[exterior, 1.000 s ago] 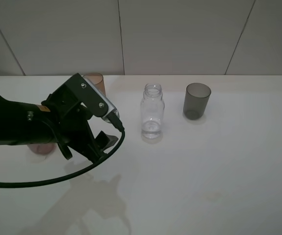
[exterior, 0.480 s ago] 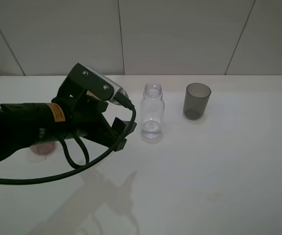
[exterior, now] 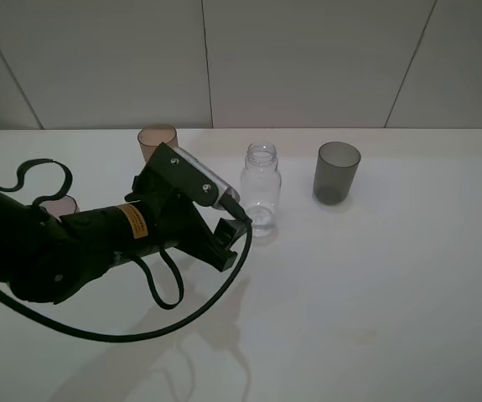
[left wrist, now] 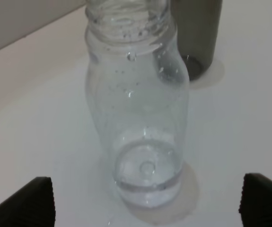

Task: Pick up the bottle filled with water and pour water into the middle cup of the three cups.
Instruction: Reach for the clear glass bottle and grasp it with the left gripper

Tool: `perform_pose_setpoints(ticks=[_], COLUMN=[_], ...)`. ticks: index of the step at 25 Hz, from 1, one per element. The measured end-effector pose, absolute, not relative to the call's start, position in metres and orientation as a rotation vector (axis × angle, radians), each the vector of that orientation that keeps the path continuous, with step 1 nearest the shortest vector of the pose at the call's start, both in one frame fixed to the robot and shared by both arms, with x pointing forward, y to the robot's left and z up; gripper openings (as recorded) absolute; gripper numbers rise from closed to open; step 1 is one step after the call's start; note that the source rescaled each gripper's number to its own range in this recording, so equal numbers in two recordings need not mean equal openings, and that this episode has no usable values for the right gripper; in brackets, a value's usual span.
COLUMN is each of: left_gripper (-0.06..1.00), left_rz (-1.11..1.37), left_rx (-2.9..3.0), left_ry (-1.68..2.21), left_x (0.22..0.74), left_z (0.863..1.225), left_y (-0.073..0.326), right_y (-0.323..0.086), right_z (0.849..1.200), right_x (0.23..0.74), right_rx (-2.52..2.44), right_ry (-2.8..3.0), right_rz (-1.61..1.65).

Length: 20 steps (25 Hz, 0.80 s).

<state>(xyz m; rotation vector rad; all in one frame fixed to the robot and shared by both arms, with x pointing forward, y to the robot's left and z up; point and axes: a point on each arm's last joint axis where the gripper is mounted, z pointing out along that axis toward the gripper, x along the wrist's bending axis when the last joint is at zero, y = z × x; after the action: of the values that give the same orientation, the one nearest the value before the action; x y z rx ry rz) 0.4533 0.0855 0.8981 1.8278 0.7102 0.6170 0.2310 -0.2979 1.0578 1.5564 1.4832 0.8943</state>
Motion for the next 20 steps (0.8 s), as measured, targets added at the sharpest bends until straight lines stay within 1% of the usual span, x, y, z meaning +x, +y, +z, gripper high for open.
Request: perform_pose_setpoints(ticks=[4, 12, 20], left_gripper=[1.00, 1.00, 1.00], left_rz=[0.632, 0.659, 0.647], left_rx=[1.755, 1.683, 1.660], left_ry=[0.691, 0.662, 0.610], left_x=[0.455, 0.460, 0.475], left_z=[0.887, 0.877, 0.870], left_y=[0.082, 0.077, 0.056], right_y=[-0.298, -0.298, -0.298], right_z=[1.058, 1.058, 1.058], right_x=[0.231, 0.231, 0.231], right_rx=[1.556, 1.556, 1.556], right_ry=[1.483, 1.483, 1.483], right_rz=[0.894, 0.894, 0.894])
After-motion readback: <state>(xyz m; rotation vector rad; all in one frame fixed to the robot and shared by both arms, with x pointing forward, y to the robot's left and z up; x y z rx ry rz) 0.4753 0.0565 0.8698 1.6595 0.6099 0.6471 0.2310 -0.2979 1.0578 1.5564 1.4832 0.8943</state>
